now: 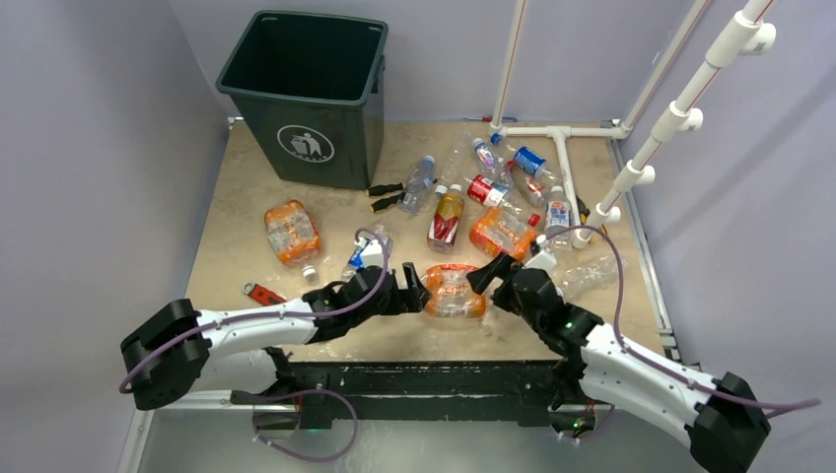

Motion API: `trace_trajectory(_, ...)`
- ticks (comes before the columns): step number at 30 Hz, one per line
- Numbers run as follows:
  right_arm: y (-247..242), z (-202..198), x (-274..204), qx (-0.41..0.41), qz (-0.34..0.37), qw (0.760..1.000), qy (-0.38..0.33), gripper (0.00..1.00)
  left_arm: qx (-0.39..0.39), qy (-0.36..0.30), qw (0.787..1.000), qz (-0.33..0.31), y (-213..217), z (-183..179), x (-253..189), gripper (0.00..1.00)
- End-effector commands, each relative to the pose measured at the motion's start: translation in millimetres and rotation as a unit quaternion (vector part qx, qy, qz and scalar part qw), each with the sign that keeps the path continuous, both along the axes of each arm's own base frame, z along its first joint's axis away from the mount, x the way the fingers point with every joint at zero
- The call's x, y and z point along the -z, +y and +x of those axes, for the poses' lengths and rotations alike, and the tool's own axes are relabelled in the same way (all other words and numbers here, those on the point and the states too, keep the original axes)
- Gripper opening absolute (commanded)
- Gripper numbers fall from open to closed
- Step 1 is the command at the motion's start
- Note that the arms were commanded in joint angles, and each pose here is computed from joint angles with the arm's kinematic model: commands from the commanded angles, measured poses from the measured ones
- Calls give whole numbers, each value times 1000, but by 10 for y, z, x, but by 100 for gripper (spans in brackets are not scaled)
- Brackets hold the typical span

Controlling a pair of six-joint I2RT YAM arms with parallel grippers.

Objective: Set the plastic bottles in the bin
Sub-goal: Pick up the plastic bottle at the center of the board.

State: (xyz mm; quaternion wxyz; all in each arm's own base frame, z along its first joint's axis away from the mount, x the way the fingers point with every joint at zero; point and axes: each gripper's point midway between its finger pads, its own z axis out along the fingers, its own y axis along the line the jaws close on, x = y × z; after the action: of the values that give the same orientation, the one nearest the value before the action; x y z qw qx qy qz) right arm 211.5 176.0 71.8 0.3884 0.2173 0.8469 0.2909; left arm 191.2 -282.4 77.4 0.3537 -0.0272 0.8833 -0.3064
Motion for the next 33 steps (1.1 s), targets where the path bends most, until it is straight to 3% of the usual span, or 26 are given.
trace_trajectory(1, -257, 182, -547, 48, -45, 995, -73, 96, -29, -20, 999, -28, 64, 51, -151, 92)
trace_trajectory(7, -89, 373, -828, 7, -85, 990, -114, 84, -19, -15, 998, -51, 77, -32, -130, 90)
trace_trajectory(11, 60, 522, -849, -8, -97, 987, -128, 68, -2, -3, 998, -55, 66, -115, -75, 79)
trace_trajectory(14, 91, 623, -783, -5, -113, 985, -128, 61, 2, 0, 998, -57, 93, -154, -42, 70)
trace_trajectory(21, 129, 745, -462, -9, -149, 984, -101, 59, 19, 6, 998, -60, -12, -162, 29, 65)
trace_trajectory(33, 228, 325, -144, -58, -54, 995, -68, 58, 5, -11, 999, -32, -205, 84, 12, 62)
